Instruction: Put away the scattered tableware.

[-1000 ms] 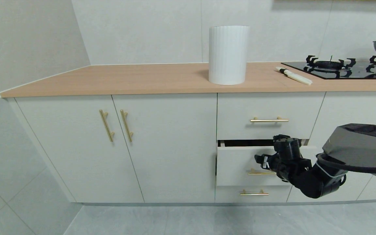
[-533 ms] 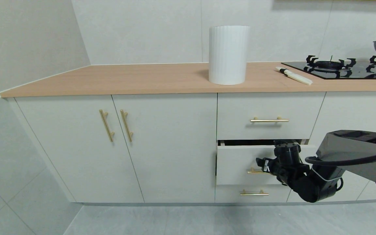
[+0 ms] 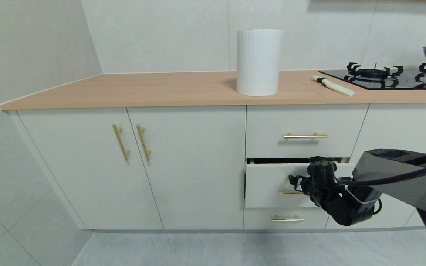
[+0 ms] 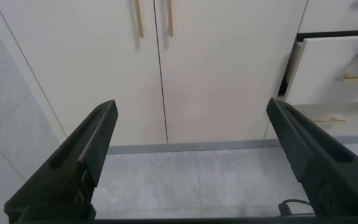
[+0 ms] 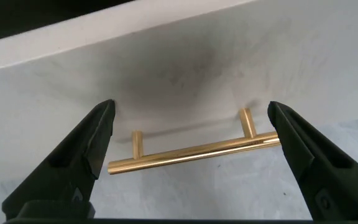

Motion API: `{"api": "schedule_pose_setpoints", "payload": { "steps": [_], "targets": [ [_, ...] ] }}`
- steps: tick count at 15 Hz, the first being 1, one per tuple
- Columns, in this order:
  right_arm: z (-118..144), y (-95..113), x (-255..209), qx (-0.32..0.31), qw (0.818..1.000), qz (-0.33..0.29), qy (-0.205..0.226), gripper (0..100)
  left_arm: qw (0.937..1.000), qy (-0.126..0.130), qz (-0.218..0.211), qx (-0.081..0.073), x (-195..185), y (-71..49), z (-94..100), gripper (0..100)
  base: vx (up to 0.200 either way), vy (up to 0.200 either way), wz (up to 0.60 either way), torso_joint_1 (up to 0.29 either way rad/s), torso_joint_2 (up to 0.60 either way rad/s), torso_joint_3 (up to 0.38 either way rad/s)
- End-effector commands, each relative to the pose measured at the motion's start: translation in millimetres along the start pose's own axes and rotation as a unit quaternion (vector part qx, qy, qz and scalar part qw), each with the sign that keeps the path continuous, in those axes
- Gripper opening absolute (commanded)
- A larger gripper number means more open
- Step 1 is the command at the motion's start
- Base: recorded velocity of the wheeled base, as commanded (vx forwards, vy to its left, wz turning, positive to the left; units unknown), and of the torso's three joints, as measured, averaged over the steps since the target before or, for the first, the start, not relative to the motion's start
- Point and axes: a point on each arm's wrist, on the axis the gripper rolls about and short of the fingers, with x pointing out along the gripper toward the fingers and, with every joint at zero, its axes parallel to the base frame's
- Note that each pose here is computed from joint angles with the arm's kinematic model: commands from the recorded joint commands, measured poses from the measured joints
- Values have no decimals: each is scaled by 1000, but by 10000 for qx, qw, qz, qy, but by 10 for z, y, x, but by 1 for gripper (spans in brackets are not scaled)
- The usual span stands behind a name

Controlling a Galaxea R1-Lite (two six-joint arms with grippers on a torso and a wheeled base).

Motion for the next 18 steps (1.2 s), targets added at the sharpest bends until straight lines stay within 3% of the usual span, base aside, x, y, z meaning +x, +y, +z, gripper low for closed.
{"api": "schedule_pose_setpoints", "payload": {
  "steps": [1,8,18],
  "targets": [
    [-12,4,53,32,10000,11,-40,100,10000,0,-3,2,0,0,0,100,0,0,0,0,0,0],
    [93,-6,265,544,9977,-109,-392,100,10000,0,-3,2,0,0,0,100,0,0,0,0,0,0],
    [153,-22,371,718,9957,-150,-562,100,10000,0,-3,2,0,0,0,100,0,0,0,0,0,0]
  ]
}}
